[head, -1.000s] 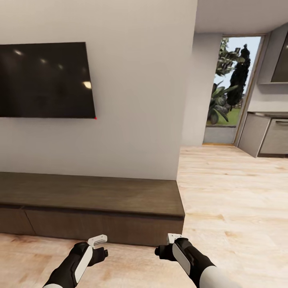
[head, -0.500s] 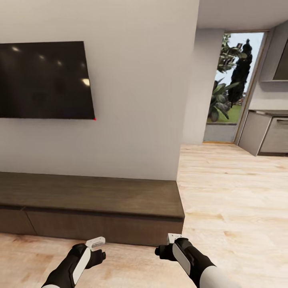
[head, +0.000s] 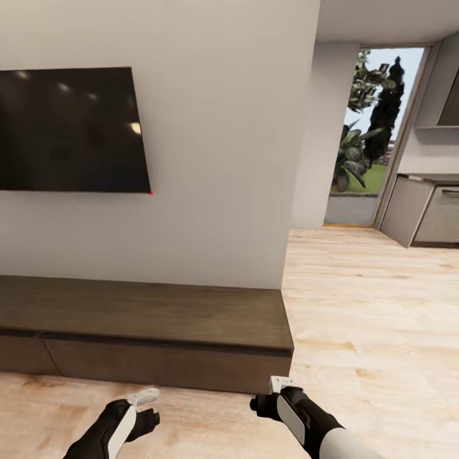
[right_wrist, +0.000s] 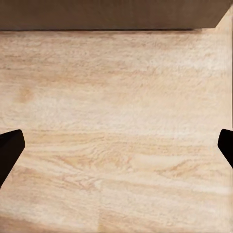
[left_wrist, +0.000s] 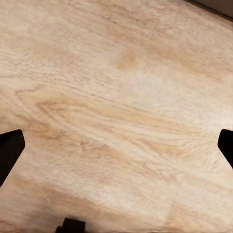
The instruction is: Place each of the two pumpkins and all three candles from the living room inside a cabinet in the living room (use any cabinet), then make sure every cabinet is closed, and position the cauldron so it is next to a table in the living room.
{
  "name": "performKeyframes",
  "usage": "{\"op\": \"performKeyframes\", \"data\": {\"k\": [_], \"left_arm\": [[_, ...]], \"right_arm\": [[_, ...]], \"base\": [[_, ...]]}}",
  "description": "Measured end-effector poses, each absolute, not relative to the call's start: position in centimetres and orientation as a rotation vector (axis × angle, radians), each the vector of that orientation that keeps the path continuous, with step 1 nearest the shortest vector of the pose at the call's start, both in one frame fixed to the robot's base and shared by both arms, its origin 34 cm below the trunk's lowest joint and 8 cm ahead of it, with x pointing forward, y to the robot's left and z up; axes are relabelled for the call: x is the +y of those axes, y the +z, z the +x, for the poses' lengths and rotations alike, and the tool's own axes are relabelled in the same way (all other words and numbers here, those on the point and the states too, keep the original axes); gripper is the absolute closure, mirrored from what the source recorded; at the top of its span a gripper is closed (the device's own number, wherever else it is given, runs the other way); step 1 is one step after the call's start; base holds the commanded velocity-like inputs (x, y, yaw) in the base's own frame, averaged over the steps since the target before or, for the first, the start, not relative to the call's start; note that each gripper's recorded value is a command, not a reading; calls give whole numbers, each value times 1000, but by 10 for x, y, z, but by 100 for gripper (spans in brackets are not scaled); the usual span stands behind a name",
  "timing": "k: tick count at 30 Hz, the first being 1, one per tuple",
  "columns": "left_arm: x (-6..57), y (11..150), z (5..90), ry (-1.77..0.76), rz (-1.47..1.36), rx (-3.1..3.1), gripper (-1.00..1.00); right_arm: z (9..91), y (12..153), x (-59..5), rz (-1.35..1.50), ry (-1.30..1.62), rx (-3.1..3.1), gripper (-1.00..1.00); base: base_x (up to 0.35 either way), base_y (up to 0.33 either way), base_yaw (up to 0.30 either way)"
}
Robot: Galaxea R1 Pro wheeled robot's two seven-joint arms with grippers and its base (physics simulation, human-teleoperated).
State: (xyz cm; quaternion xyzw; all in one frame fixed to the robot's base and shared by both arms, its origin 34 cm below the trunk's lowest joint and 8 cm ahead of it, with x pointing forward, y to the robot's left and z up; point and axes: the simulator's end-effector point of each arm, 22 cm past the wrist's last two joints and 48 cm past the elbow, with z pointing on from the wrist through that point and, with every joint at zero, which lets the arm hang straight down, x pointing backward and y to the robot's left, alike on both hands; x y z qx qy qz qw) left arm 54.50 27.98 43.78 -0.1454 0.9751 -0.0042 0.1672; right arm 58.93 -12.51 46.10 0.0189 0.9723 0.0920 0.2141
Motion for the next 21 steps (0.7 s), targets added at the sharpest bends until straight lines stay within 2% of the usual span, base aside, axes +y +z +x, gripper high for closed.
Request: {"op": "performKeyframes", "data": {"k": [13, 21], "left_arm": [[294, 421, 512, 66, -493, 2721, -100], [309, 429, 511, 50, -589, 2702, -100]], "right_arm": [[578, 464, -144, 90, 188, 2682, -100], [581, 473, -140, 88, 191, 2666, -100]], "base": [[0, 0, 8], [0, 0, 245]]}}
